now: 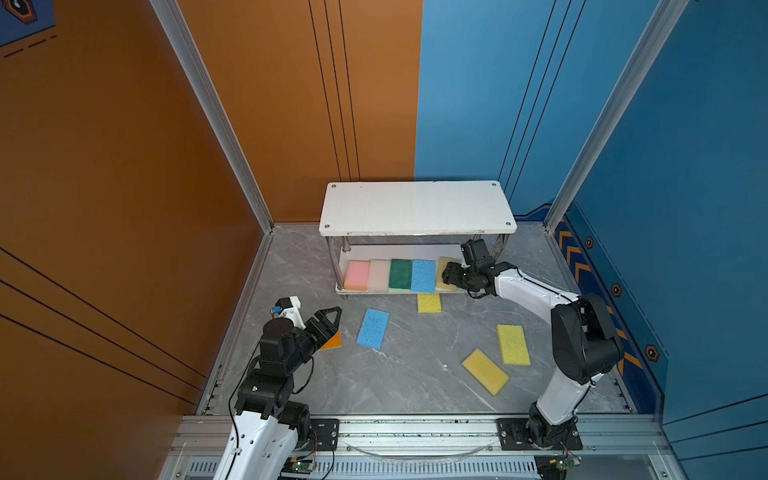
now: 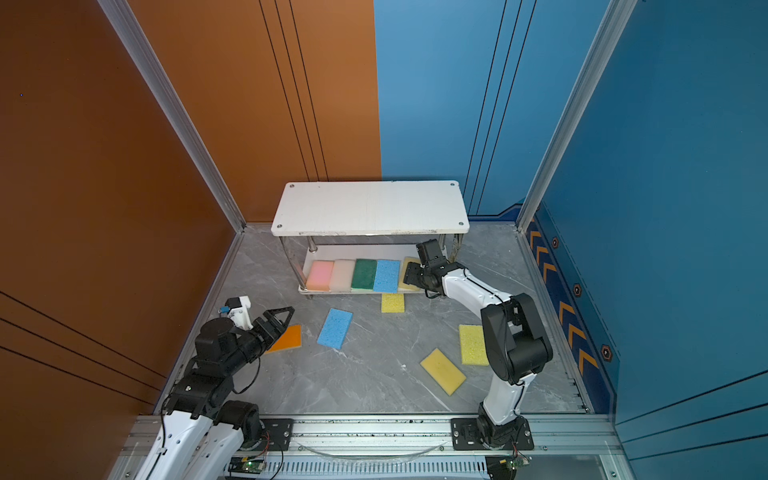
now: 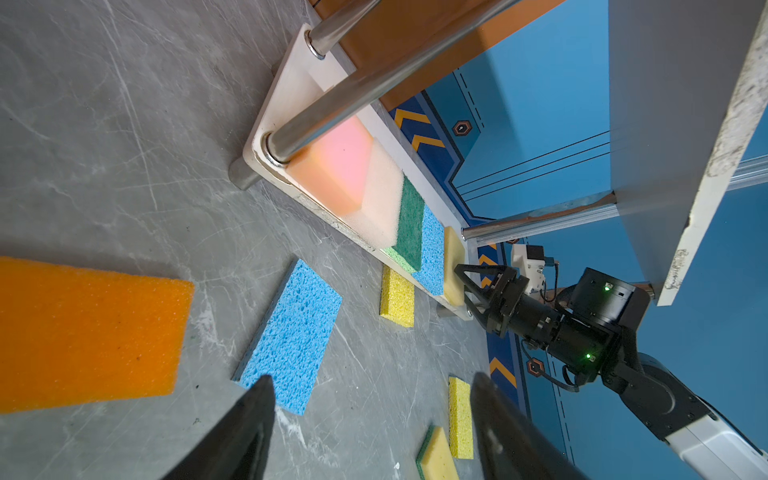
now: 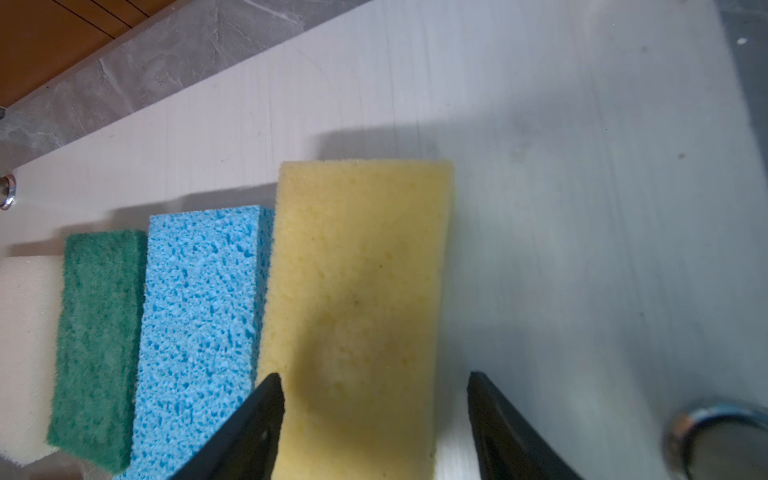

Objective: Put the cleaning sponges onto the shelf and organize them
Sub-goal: 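Press the yellow sponge against the blue sponge and open the right gripper, then withdraw the right gripper and reach to the yellow sponge on the table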

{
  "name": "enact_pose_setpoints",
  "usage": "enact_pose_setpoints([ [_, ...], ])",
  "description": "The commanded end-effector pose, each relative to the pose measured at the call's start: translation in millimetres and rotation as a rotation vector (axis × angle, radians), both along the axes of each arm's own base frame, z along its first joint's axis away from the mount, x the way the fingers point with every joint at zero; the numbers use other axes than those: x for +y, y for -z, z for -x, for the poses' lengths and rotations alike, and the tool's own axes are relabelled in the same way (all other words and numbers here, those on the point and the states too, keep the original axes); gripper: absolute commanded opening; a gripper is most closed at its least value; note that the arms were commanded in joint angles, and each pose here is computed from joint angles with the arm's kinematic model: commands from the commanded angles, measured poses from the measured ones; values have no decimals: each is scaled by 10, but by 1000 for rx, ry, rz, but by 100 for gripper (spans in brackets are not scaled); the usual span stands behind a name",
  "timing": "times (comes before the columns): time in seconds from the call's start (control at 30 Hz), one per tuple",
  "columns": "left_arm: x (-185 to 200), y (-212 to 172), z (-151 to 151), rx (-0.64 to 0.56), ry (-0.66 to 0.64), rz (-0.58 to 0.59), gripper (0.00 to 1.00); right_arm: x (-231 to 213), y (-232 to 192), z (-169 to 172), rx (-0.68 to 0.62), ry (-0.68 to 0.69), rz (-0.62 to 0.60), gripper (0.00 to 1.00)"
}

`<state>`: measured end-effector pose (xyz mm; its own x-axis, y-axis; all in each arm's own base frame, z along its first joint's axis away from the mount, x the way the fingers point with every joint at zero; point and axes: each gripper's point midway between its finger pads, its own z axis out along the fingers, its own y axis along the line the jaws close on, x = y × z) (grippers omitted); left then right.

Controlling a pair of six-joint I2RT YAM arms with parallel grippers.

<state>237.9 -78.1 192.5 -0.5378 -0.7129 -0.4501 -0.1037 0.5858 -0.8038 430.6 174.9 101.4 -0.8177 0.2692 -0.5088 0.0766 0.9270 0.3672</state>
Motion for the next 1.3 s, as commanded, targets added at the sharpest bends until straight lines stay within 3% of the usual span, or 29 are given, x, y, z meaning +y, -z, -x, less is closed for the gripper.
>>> enact_pose_setpoints([
  [0.0, -7, 34, 28, 2, 20, -13, 75, 18, -48, -125, -24, 13, -24, 72],
  [0.6, 16, 76, 38, 14, 15, -10, 75, 142, -81, -254, -68, -45, -69, 75],
  [0.93, 30, 95, 43, 17, 13, -7, 75, 67, -29, -295, -45, -27, -29, 75],
  [1.27, 31, 138, -6, 25, 16, -8, 75, 10, -216, -297, -104, -35, -1, 76],
])
